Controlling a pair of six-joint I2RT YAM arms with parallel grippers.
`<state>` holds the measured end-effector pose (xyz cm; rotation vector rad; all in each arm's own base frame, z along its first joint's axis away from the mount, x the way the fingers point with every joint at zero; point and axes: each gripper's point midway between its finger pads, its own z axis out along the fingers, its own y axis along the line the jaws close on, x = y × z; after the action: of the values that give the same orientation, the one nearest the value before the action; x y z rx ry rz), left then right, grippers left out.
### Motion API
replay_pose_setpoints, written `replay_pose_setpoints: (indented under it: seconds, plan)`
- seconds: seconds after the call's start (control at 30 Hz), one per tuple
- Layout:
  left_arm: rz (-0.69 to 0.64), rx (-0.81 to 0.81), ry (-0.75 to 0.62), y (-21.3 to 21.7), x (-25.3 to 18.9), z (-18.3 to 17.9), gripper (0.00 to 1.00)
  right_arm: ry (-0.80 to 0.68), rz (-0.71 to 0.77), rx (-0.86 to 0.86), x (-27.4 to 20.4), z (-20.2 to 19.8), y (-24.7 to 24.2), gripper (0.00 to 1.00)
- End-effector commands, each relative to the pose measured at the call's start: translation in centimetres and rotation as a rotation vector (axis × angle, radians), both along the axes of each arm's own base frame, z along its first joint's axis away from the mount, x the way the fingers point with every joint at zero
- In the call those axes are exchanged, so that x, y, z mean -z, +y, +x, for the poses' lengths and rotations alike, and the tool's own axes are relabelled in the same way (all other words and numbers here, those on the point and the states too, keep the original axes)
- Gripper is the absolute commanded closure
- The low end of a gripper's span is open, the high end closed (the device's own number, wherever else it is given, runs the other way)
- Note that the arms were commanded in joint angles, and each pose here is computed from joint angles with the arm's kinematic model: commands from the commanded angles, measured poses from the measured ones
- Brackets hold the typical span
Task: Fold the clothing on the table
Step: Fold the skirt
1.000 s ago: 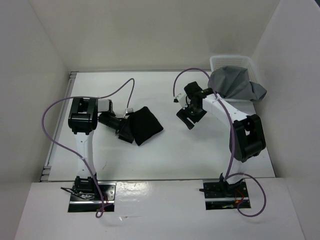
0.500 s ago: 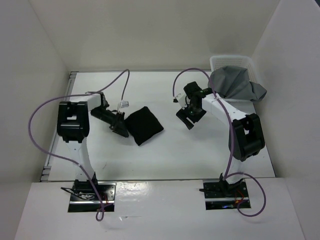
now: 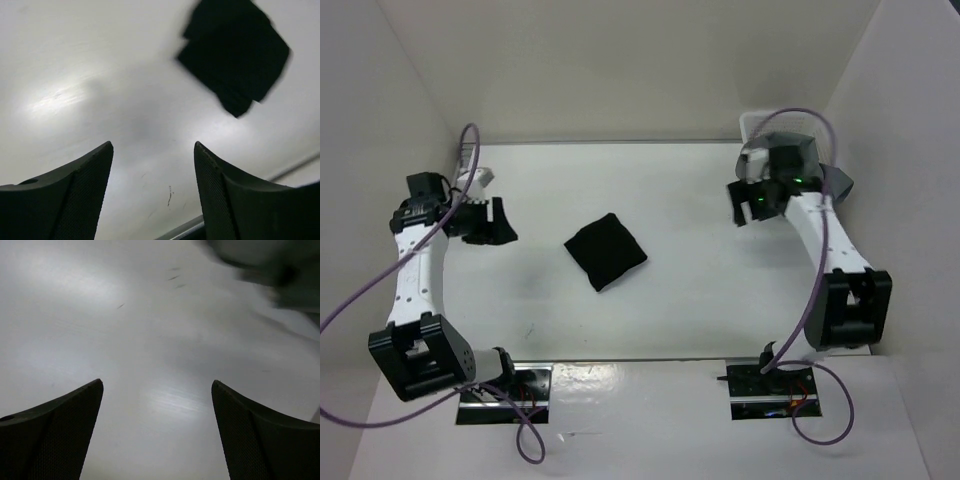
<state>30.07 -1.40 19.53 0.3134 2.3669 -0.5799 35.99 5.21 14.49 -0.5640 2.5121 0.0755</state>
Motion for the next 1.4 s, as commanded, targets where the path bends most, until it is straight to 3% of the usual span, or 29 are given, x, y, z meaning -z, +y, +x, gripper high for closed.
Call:
replay_pose_setpoints:
  seconds: [0.0, 0.03, 0.07, 0.17, 0.27, 0.43, 0.57, 1.37]
  plan:
    - [0.118, -0.438, -0.053, 7.6, -0.2, 1.6, 0.27, -0.209, 0.166, 0.334, -4.1, 1.9, -6.7, 0.07]
    - [0.135, -0.514, -0.050, 10.0, 0.1, 1.2, 0.23, -0.263, 0.189, 0.433, -4.9, 1.9, -10.3, 0.05]
    - [0.140, -0.563, -0.038, 11.1, 0.5, 0.9, 0.13, -0.261, 0.214, 0.466, -4.4, 1.6, -11.2, 0.02]
    - [0.158, -0.676, -0.015, 14.3, 2.5, -0.7, 0.00, -0.226, 0.224, 0.606, -1.1, -0.5, -15.2, 0.01]
    - [0.161, -0.718, -0.007, 16.1, 3.0, -1.1, 0.00, -0.213, 0.176, 0.709, 0.8, -2.5, -18.3, 0.01]
    - [0.204, -0.776, 0.000, 18.1, 3.8, -1.1, 0.00, -0.246, 0.129, 0.682, 0.6, -2.6, -19.0, 0.01]
    - [0.202, -0.772, -0.012, 18.1, 3.6, -0.9, 0.00, -0.188, 0.080, 0.718, 2.3, -2.7, -20.3, 0.01]
    - [0.160, -0.705, 0.002, 17.0, 4.5, -0.7, 0.00, -0.176, 0.149, 0.603, 2.1, -2.5, -18.2, 0.01]
